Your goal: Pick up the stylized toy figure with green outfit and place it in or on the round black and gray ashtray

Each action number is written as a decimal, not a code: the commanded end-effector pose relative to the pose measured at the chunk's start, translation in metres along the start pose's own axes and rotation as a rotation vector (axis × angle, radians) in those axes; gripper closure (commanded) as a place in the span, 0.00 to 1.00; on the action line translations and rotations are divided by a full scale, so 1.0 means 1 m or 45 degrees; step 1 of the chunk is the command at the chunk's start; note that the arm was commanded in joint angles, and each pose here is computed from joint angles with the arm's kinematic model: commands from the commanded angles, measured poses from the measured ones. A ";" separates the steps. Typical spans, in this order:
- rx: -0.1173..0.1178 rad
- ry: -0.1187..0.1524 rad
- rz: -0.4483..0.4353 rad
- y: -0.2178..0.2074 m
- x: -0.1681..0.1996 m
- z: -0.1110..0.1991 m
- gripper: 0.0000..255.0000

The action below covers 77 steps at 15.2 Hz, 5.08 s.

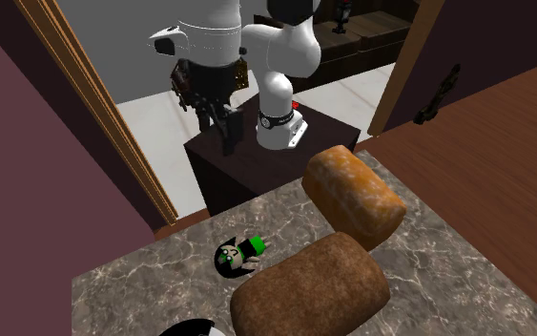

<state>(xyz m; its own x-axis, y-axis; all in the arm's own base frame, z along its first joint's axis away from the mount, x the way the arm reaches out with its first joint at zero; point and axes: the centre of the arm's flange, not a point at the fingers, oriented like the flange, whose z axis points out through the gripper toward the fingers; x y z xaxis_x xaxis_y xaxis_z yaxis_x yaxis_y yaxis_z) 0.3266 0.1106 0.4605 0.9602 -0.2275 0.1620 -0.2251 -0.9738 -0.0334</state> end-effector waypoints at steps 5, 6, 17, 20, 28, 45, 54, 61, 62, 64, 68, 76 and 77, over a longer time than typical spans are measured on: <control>-0.030 0.014 0.022 -0.051 -0.013 0.066 0.00; -0.035 0.016 0.026 -0.059 -0.015 0.076 0.00; -0.093 0.039 0.064 -0.145 -0.033 0.198 0.00; -0.096 0.040 0.066 -0.149 -0.033 0.215 0.00; -0.096 0.040 0.066 -0.146 -0.033 0.245 0.00; -0.096 0.040 0.066 -0.147 -0.031 0.234 1.00; -0.096 0.040 0.066 -0.148 -0.023 0.187 1.00; -0.096 0.040 0.066 -0.150 -0.017 0.151 1.00; -0.096 0.040 0.066 -0.150 -0.016 0.146 1.00; -0.096 0.040 0.066 -0.150 -0.015 0.135 1.00; -0.096 0.040 0.066 -0.157 -0.002 0.126 1.00; -0.096 0.040 0.066 -0.212 0.087 0.145 1.00; -0.096 0.040 0.066 -0.219 0.098 0.147 1.00</control>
<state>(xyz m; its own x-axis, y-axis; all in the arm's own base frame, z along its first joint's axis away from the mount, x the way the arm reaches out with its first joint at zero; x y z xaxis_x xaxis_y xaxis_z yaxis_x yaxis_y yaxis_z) 0.4801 0.2999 0.3400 0.9421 -0.2756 0.1910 -0.2864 -0.9576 0.0306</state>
